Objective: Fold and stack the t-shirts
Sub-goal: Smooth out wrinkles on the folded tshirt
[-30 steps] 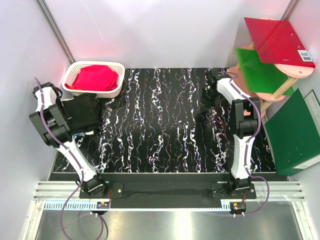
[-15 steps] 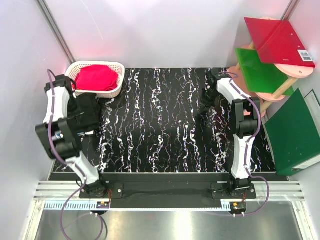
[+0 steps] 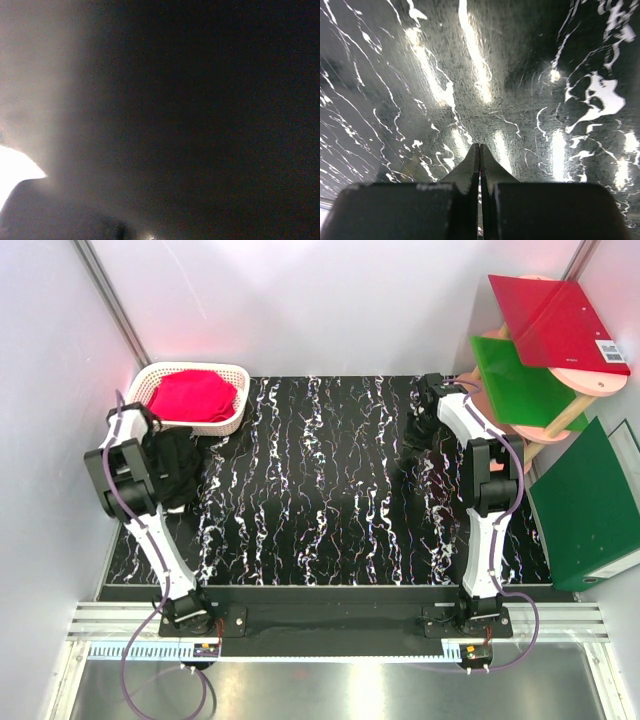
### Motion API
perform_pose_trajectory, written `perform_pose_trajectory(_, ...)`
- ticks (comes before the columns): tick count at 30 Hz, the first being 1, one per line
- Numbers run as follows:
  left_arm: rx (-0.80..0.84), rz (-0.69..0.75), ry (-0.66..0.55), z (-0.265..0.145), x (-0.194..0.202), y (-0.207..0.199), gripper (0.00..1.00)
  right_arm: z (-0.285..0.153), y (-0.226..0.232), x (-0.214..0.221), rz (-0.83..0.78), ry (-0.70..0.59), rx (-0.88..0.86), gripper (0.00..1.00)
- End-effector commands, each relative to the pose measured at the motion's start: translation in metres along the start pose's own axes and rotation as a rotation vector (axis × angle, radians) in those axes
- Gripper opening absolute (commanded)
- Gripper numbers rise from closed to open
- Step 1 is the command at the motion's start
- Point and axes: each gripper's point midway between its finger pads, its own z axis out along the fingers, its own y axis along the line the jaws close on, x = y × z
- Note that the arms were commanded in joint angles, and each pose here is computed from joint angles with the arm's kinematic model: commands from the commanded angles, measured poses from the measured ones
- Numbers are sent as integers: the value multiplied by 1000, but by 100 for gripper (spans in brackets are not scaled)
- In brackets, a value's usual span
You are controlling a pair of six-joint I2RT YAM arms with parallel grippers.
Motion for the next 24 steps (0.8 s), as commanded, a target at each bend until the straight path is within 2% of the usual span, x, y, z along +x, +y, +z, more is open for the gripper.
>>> perform_pose_trajectory(1,-61,-149,35,16,12,72,3,-20,9,-23,-13,-61,-45,0)
perform_pose_trajectory(4,11,-254,12,13,9,98,3,-19,10,-25,-17,-51,-49,0)
perform_pose_trajectory(7,92,-275,-23,1,2,93,4,-18,13,-28,-20,-48,-61,0)
perform_pose_trajectory(9,182,-241,-61,-14,-2,71,5,-16,13,-26,-18,-38,-65,0)
perform_pose_trajectory(14,313,-112,-262,-87,-2,16,10,-12,13,-22,-17,-23,-72,0)
perform_pose_trajectory(16,397,-91,-352,-118,2,-1,21,-11,12,-19,-12,-13,-73,0)
perform_pose_trajectory(18,503,-86,-409,-142,5,-20,27,-11,13,-18,-12,-10,-78,0)
perform_pose_trajectory(22,633,-119,-573,-190,4,-26,27,-11,11,-15,-14,-8,-73,0)
perform_pose_trajectory(23,648,-118,-589,-194,3,-28,24,-10,10,-14,-12,-7,-72,0)
perform_pose_trajectory(24,641,-122,-590,-194,0,-27,12,-9,11,-13,-14,-4,-73,0)
